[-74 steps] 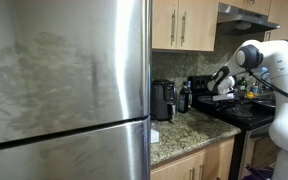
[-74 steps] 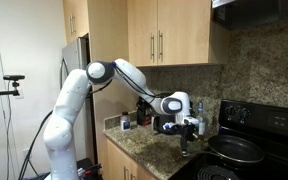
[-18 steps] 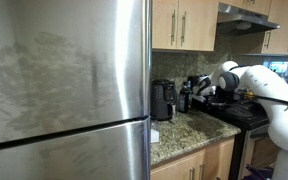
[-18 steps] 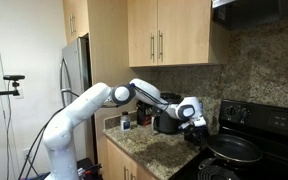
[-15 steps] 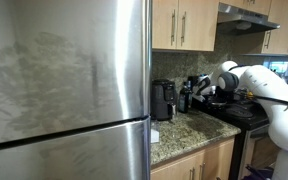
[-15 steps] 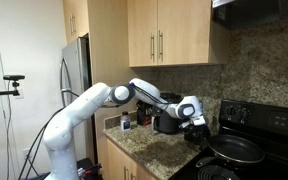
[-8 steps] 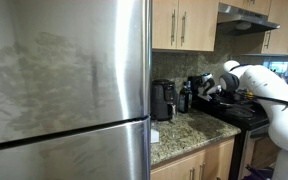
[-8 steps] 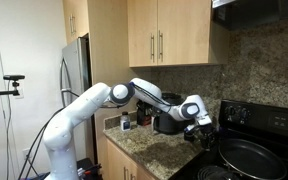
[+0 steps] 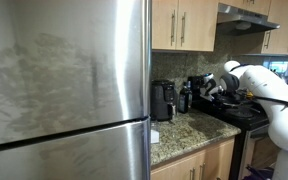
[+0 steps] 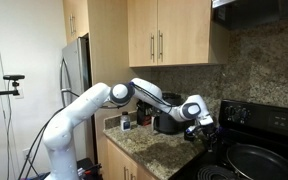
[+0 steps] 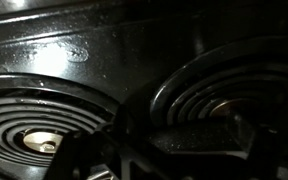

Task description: Turn the handle of the pan to the right

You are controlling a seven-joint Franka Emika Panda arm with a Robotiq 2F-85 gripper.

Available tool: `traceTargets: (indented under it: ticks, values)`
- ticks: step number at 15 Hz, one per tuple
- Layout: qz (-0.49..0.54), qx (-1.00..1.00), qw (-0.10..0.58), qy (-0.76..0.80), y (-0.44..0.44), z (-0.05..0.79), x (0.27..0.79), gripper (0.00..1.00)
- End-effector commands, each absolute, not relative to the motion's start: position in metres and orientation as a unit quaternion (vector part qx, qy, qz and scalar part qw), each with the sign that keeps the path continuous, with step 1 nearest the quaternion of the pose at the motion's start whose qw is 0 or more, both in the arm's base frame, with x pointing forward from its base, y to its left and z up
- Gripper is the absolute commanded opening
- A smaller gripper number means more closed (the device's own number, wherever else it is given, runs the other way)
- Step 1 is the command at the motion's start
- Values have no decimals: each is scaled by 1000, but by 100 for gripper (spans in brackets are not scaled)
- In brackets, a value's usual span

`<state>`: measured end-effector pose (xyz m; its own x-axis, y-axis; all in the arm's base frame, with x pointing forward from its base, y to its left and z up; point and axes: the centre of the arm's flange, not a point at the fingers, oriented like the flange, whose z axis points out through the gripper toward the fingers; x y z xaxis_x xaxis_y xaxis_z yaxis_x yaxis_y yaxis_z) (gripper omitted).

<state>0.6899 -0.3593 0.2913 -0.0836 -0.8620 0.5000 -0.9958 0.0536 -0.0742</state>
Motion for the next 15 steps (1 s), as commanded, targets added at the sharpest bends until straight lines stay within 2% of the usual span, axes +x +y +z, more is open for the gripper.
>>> traceTargets:
  ticks: [1,6,11,15]
  values:
    - [257,607,115,-743,-352,321,683,100]
    - [318,498,59,-804,-352,364,676,100]
    - [315,504,64,-801,-362,368,693,100]
    - [276,399,42,-873,-394,340,694,100]
